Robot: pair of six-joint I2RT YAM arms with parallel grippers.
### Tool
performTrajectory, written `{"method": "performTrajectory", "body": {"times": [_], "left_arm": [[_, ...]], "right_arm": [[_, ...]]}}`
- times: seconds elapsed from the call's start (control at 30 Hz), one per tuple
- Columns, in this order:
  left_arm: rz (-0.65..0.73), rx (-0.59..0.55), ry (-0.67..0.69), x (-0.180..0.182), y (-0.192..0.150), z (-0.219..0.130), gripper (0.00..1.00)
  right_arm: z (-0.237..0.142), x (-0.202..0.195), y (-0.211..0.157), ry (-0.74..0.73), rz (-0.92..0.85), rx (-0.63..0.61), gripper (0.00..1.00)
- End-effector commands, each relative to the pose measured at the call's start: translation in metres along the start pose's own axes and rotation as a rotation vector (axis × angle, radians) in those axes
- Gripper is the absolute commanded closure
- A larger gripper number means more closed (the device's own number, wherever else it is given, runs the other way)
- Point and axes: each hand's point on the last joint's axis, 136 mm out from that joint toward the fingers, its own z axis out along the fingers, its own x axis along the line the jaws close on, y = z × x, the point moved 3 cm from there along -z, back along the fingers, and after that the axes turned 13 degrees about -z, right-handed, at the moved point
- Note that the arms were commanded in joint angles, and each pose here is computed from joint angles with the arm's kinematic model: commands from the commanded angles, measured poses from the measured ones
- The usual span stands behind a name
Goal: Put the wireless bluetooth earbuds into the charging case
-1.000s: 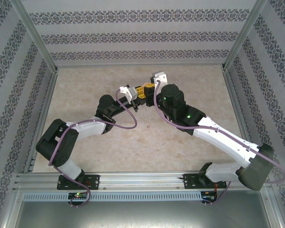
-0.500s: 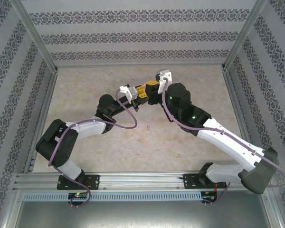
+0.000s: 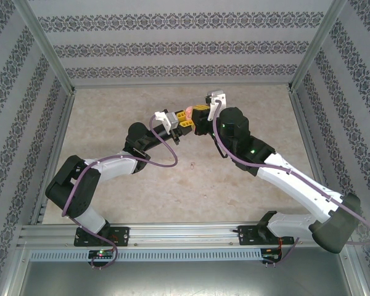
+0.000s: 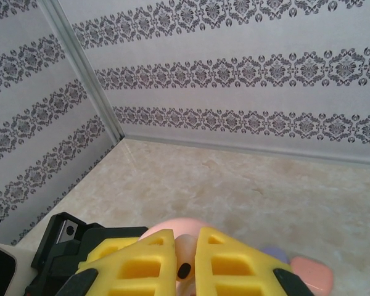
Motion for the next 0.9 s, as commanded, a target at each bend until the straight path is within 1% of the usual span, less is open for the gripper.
{"method": "performTrajectory", "body": {"times": [0.0, 0.47, 0.87], "left_arm": [[0.052, -0.082, -0.037, -0.011, 0.030, 0.004, 1.00], [0.053, -0.088, -0.034, -0.010, 0.031, 0.004, 1.00], [0.063, -0.092, -0.033, -0.011, 0.035, 0.003, 1.00]], "right_arm": [[0.004, 0.001, -0.003, 0.017, 0.020, -0.001, 0.88], [0.006, 0.001, -0.016, 0.015, 0.019, 0.034, 0.88], [0.003, -0.009, -0.030, -0.044, -0.066, 0.081, 0.90]]}}
